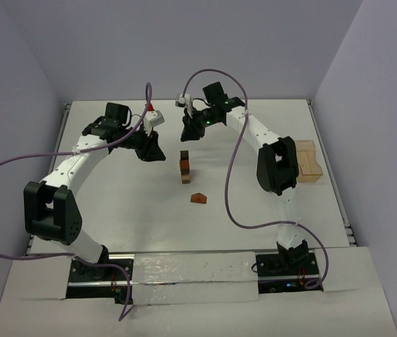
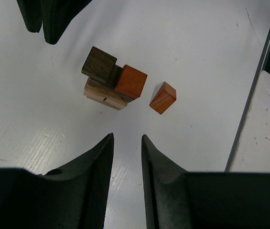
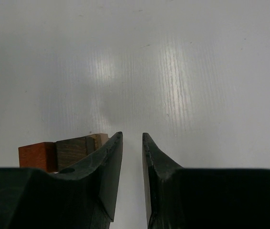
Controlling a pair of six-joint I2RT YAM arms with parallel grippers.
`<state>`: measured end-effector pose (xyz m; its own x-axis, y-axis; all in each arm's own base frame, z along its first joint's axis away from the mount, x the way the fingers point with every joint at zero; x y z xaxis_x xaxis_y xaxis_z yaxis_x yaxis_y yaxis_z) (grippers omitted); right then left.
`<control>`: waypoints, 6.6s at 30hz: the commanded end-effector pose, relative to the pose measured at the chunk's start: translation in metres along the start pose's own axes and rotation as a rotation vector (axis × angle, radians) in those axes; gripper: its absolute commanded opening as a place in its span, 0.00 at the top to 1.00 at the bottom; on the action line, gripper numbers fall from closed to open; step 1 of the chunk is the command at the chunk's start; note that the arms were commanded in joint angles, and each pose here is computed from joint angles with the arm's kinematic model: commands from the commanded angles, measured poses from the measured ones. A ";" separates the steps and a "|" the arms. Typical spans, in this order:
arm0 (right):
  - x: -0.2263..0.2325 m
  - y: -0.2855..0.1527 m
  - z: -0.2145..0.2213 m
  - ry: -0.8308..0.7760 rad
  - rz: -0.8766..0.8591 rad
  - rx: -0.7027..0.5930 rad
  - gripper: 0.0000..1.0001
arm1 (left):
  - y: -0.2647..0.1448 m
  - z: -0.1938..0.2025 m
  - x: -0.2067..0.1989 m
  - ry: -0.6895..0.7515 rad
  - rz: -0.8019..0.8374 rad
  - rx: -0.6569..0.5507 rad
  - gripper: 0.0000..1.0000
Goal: Build the wood block tower
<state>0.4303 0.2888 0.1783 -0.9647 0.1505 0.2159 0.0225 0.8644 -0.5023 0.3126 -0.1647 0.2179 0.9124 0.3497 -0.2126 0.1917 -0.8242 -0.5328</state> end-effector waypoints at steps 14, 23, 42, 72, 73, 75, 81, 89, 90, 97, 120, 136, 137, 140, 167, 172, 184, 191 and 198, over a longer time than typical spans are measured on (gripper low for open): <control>-0.001 0.008 0.010 -0.044 -0.030 0.050 0.65 | -0.006 -0.011 -0.006 0.052 0.021 -0.047 0.60; 0.003 0.006 0.011 -0.046 -0.050 0.058 0.58 | -0.005 -0.011 -0.005 0.049 0.019 -0.044 0.55; 0.005 0.007 0.002 -0.031 -0.076 0.017 0.48 | -0.005 -0.010 -0.005 0.052 0.020 -0.042 0.54; 0.009 0.006 0.010 -0.034 -0.094 0.047 0.36 | -0.003 -0.010 -0.001 0.049 0.018 -0.035 0.53; 0.009 0.006 0.009 -0.035 -0.094 0.047 0.36 | -0.003 -0.010 -0.001 0.049 0.018 -0.035 0.53; 0.010 0.006 0.010 -0.035 -0.095 0.047 0.35 | -0.003 -0.011 -0.001 0.049 0.017 -0.035 0.53; 0.010 0.006 0.009 -0.035 -0.098 0.043 0.34 | -0.003 -0.011 -0.002 0.050 0.017 -0.035 0.53; 0.012 0.010 0.006 -0.044 -0.108 0.042 0.34 | -0.003 -0.010 -0.001 0.048 0.019 -0.034 0.53; 0.012 0.010 0.007 -0.043 -0.110 0.042 0.34 | -0.003 -0.010 -0.001 0.050 0.018 -0.034 0.53; 0.013 0.012 0.006 -0.047 -0.113 0.044 0.32 | -0.003 -0.010 -0.001 0.049 0.018 -0.033 0.53; -0.012 -0.068 -0.065 0.000 0.143 -0.193 0.37 | -0.014 -0.014 0.003 0.045 -0.065 -0.073 0.61; 0.131 -0.129 0.048 0.164 0.325 -0.037 0.44 | -0.055 -0.010 0.011 -0.015 -0.174 -0.164 0.64; 0.135 -0.126 0.052 0.153 0.344 -0.033 0.43 | -0.059 -0.010 0.014 -0.021 -0.187 -0.177 0.62; 0.155 -0.105 0.080 0.141 0.384 0.040 0.40 | -0.067 -0.015 0.012 -0.023 -0.196 -0.210 0.60; 0.167 0.008 0.123 0.085 0.315 0.280 0.35 | -0.083 -0.006 0.000 0.005 -0.222 -0.225 0.17; 0.168 0.014 0.125 0.075 0.313 0.312 0.35 | -0.083 -0.007 0.000 0.005 -0.219 -0.227 0.16; 0.165 0.017 0.127 0.062 0.305 0.358 0.41 | -0.084 -0.010 0.000 0.012 -0.215 -0.230 0.16; 0.164 0.019 0.130 0.058 0.297 0.405 0.45 | -0.085 -0.010 -0.001 0.015 -0.216 -0.228 0.15; 0.165 0.022 0.134 0.031 0.302 0.439 0.47 | -0.085 -0.010 -0.001 0.017 -0.215 -0.230 0.15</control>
<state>0.2328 0.2608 0.0879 -0.9131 0.4026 0.0643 0.1669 0.5130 -0.8420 0.2994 -0.0990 0.2575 0.8261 0.5450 -0.1437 0.4532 -0.7938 -0.4055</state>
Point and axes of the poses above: each gripper's point midway between its finger pads, its own y axis out along the fingers, its own x axis along the line the jaws close on, z = x × y, the point moved 6 cm from there along -y, back along the fingers, and after that the axes turned 5 degrees about y, right-handed, at the moved point
